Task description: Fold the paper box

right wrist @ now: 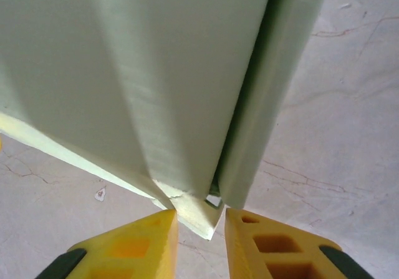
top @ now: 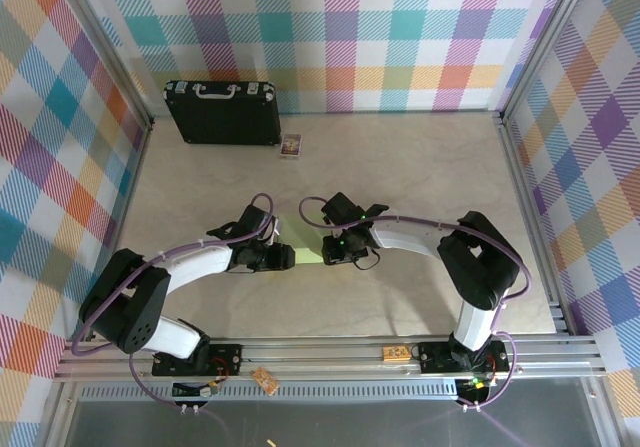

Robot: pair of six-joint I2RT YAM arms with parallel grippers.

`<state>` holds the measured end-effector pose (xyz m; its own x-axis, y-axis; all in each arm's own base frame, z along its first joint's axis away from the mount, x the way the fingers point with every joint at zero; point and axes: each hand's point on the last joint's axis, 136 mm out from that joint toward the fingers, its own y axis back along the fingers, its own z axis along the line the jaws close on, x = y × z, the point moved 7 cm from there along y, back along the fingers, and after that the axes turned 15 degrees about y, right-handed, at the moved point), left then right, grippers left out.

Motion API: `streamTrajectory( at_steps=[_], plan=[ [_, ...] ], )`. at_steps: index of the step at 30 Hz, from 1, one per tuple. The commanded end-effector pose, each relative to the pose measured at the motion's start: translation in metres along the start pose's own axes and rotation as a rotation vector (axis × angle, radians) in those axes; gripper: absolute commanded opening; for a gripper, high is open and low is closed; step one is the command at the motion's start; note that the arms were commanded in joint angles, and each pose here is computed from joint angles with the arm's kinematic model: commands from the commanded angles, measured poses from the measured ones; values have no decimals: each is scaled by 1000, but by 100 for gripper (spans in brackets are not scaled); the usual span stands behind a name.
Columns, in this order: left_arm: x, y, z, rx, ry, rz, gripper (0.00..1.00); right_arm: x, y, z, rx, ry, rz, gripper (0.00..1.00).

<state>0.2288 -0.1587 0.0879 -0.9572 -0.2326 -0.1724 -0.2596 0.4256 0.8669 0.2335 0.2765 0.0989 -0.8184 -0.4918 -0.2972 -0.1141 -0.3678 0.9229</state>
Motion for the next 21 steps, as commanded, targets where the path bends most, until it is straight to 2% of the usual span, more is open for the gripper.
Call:
streamTrajectory(
  at_steps=[1,8,16,21],
  plan=[
    [1,-3,0,-14,-27,-2,51,-1,3,-2,8,41,-24,29],
    [-4,2,-4,-17,-39,-25,51,-3,18,-3,12,54,-49,34],
    [-5,2,-4,-28,-42,-26,51,-6,36,-6,15,72,-74,47],
    [-5,4,-4,-24,-43,-31,51,-16,49,-7,23,105,-100,50]
  ],
)
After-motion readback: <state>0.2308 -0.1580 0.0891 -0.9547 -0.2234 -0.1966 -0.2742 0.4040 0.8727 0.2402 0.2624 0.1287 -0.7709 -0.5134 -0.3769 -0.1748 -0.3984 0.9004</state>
